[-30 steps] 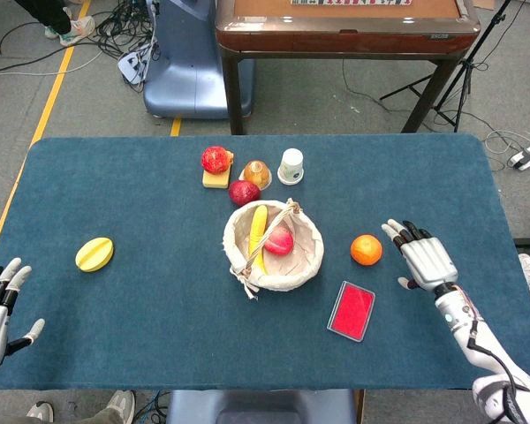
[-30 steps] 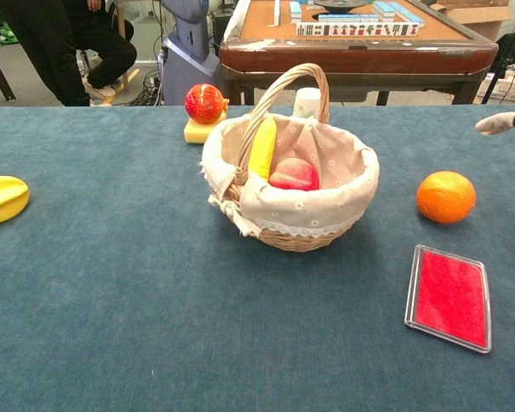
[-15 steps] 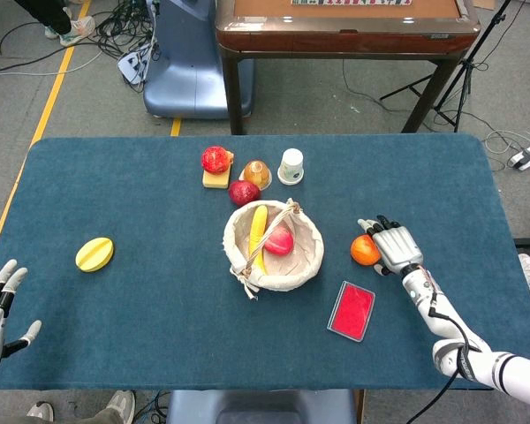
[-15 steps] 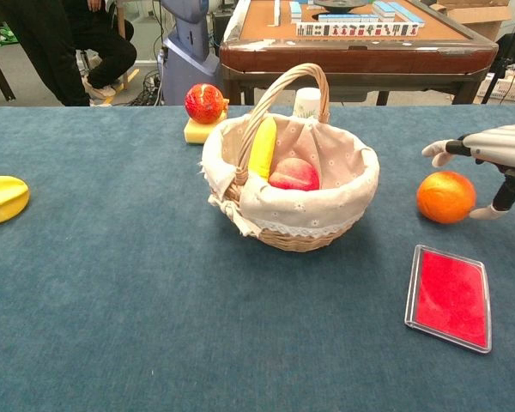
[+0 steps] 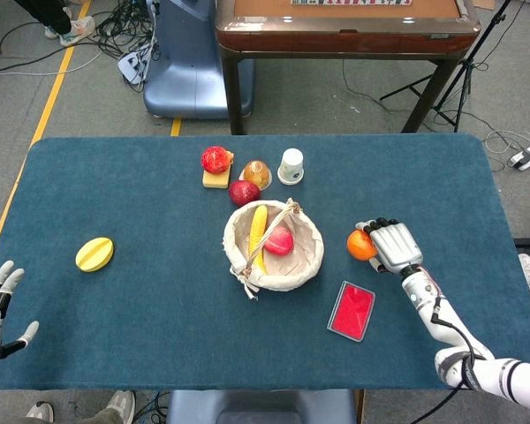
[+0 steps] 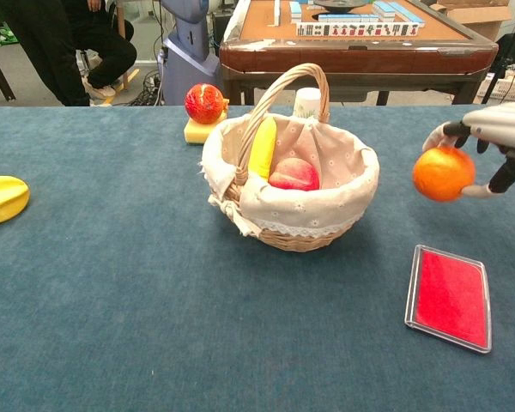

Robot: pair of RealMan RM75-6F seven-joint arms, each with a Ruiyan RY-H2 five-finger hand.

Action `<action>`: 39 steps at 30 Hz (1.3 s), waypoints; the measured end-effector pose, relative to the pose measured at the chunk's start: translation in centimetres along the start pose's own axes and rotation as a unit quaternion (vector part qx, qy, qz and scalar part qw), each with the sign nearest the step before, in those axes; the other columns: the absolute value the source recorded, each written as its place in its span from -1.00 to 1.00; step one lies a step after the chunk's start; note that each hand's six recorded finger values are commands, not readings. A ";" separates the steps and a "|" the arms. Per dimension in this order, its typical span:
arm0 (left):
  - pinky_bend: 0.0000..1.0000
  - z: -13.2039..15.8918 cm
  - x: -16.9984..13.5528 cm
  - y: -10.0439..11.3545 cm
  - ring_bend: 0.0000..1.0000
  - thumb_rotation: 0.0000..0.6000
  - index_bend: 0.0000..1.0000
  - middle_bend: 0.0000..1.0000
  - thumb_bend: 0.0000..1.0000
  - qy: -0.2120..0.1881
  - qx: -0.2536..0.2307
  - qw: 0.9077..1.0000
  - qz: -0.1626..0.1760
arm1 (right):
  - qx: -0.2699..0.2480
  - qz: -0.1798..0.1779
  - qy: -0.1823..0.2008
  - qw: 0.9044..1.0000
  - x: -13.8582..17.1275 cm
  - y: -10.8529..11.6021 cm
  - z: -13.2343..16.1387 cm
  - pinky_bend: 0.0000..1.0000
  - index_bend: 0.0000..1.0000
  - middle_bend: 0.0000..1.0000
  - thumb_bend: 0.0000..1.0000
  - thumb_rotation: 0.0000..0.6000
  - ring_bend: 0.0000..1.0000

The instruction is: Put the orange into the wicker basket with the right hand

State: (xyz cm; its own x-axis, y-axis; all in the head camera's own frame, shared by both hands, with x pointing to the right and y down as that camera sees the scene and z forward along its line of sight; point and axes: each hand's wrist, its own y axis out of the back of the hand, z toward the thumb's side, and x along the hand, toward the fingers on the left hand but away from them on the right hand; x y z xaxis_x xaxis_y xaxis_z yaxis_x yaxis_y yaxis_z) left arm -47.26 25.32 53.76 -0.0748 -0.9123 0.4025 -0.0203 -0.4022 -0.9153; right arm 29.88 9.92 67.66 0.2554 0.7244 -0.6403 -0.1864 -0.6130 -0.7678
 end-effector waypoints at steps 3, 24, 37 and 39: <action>-0.99 0.4 0.1 0.0 -1.00 1.00 -0.75 -1.00 -0.48 -0.006 0.000 1.000 0.000 | -0.009 -0.045 0.008 0.999 1.6 2.8 0.1 -0.35 -0.21 -0.26 -0.17 1.00 -0.59; -1.00 0.5 0.0 0.3 -1.00 1.00 -0.75 -1.00 -0.48 -0.010 -0.007 1.000 0.004 | -0.073 -0.093 0.126 0.985 2.6 5.6 8.3 -0.59 -1.00 -1.00 -0.19 1.00 -1.00; -1.00 0.1 0.0 0.3 -1.00 1.00 -0.75 -1.00 -0.48 -0.007 -0.007 1.000 0.004 | -0.045 -0.122 0.090 0.987 4.5 6.5 4.4 -0.69 -1.00 -1.00 -0.19 1.00 -1.00; -1.00 0.2 0.2 0.3 -1.00 1.00 -0.75 -1.00 -0.48 -0.011 -0.008 1.000 0.005 | -0.030 -0.127 0.064 0.989 5.4 6.8 2.4 -0.69 -1.00 -1.00 -0.19 1.00 -1.00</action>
State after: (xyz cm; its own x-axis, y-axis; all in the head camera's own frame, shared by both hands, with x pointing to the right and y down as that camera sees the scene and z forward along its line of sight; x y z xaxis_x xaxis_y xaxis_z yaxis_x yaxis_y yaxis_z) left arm -47.09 24.99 53.53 -0.0534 -0.9181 0.3927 -0.0348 -0.3913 -0.9196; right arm 27.70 10.43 58.99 0.4059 0.8141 -0.4152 -0.0445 -0.4362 -0.8987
